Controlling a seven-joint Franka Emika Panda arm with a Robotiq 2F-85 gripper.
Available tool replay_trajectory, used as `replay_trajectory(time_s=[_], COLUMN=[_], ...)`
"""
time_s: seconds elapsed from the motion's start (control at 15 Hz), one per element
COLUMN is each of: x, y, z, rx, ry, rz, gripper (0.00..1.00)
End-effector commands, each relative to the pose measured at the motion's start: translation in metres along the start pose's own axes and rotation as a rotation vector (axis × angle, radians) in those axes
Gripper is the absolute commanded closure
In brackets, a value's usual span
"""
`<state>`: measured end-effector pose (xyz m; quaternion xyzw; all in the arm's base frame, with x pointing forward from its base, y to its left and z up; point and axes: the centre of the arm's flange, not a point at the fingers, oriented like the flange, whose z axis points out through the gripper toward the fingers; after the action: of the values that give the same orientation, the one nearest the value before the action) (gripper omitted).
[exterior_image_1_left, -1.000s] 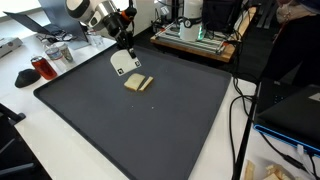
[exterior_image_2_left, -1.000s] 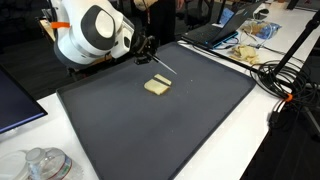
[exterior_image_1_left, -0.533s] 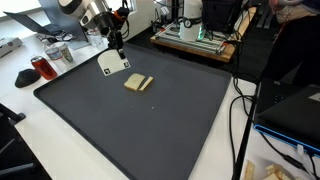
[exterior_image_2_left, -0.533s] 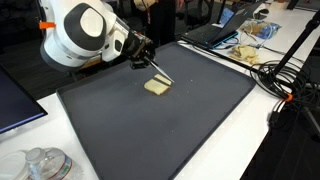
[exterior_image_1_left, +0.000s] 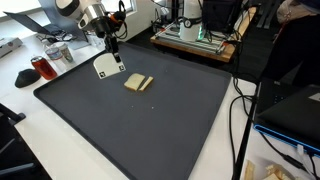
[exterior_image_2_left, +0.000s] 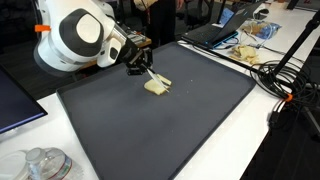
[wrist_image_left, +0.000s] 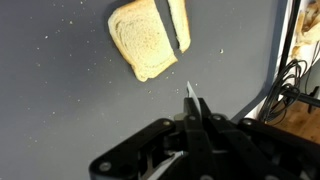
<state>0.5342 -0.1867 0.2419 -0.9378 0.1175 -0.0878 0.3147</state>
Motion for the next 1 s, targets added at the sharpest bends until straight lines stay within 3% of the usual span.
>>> replay_trajectory(time_s=[0.0,0.4,0.93], x=[0.014,-0.035,-0.062], y=[-0.02,-0.069,-0.11], z=[-0.025,-0.024,-0.036], rx=[-0.03,-0.14,-0.304], ry=[-0.073,-0.109,-0.046], rz=[-0.004,-0.053,0.019], gripper=[0.99,0.99,0.99])
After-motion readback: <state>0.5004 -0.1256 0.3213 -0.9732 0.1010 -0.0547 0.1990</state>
